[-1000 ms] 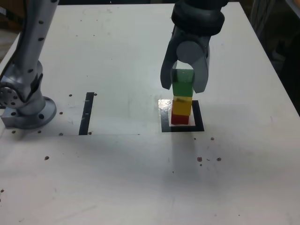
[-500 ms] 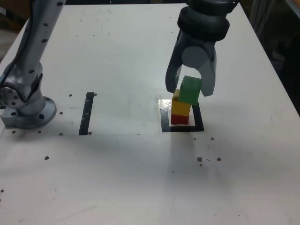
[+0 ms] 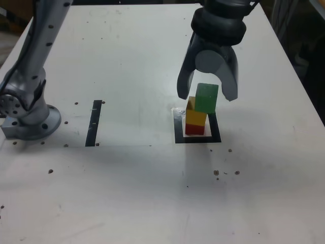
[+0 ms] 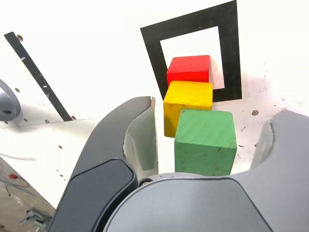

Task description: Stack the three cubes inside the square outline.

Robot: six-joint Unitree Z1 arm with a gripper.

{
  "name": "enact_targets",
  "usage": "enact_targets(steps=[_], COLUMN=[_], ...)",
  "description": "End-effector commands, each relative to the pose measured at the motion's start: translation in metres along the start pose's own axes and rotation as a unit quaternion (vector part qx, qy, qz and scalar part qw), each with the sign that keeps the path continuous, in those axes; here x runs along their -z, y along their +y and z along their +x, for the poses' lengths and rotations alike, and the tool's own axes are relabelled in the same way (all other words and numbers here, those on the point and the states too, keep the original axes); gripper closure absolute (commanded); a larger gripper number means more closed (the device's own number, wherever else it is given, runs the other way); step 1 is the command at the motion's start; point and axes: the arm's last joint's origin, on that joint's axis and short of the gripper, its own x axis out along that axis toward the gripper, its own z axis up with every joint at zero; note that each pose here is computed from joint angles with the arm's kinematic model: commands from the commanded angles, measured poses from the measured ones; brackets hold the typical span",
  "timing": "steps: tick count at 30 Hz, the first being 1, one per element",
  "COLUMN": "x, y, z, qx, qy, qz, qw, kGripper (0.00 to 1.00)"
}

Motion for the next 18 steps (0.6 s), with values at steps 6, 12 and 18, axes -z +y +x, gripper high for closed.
enact_targets(steps=[6,12,18], x=[0.023,0.066,0.13], y=[-0.002,-0.004,-0.006], z=[-0.022,-0.044,-0.051], qx=[-0.006,-0.016,-0.018], qy=[-0.02,-0.046,-0.053], qz=[-0.004,-0.009,-0.02], qw=[0.9998,0.9988,0.9982], kGripper=[0.01,0.0,0.0])
